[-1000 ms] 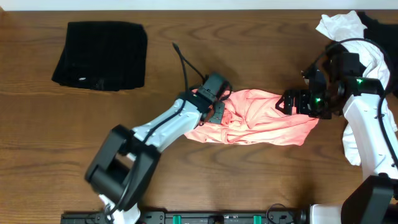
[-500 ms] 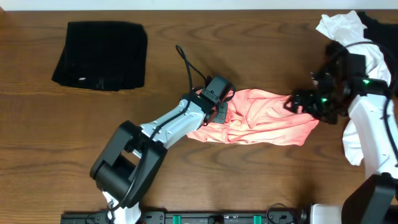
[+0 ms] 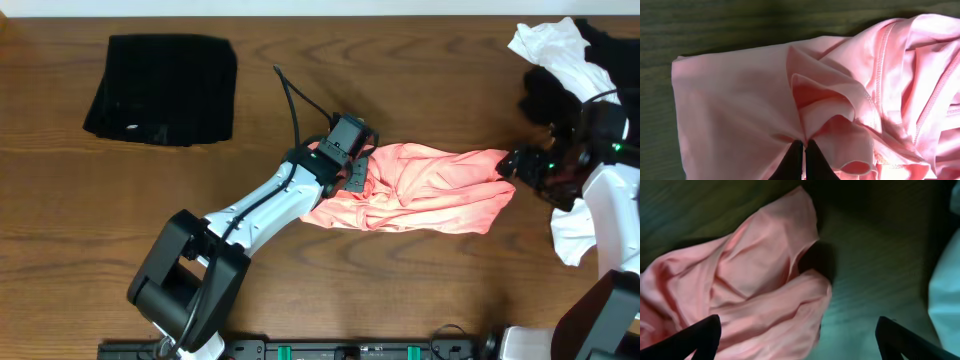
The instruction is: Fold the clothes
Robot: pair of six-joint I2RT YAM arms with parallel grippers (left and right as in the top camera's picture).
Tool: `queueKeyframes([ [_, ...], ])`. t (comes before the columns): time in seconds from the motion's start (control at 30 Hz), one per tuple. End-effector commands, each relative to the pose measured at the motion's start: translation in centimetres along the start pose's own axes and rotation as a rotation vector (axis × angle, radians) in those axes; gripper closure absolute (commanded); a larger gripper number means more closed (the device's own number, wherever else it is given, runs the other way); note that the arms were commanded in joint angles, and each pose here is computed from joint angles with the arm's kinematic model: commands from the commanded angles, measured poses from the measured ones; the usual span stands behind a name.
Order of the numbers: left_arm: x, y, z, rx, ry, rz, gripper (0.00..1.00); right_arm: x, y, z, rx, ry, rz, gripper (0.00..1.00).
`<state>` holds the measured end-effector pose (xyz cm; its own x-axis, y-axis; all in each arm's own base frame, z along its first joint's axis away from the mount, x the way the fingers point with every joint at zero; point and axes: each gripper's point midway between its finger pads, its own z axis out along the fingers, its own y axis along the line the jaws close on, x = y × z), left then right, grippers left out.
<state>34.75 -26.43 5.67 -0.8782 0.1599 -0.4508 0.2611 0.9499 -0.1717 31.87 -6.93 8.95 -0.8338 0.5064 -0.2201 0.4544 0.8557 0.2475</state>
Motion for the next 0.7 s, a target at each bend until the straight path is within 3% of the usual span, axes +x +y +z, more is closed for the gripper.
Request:
queueKeyframes([
  [0.0, -0.3, -0.3, -0.3, 0.002, -0.011, 0.020, 0.94, 0.8, -0.8, 1.5, 0.016, 0.003, 0.018, 0.04],
  [0.43, -0.3, -0.2, -0.3, 0.002, -0.011, 0.021, 0.94, 0.2, -1.0, 6.0, -0.051, -0.121, 0.024, 0.13],
  [0.67, -0.2, -0.2, -0.5, 0.001, -0.008, 0.058, 0.93, 1.3, 0.0, 8.6, -0.126, -0.046, 0.025, 0.33],
])
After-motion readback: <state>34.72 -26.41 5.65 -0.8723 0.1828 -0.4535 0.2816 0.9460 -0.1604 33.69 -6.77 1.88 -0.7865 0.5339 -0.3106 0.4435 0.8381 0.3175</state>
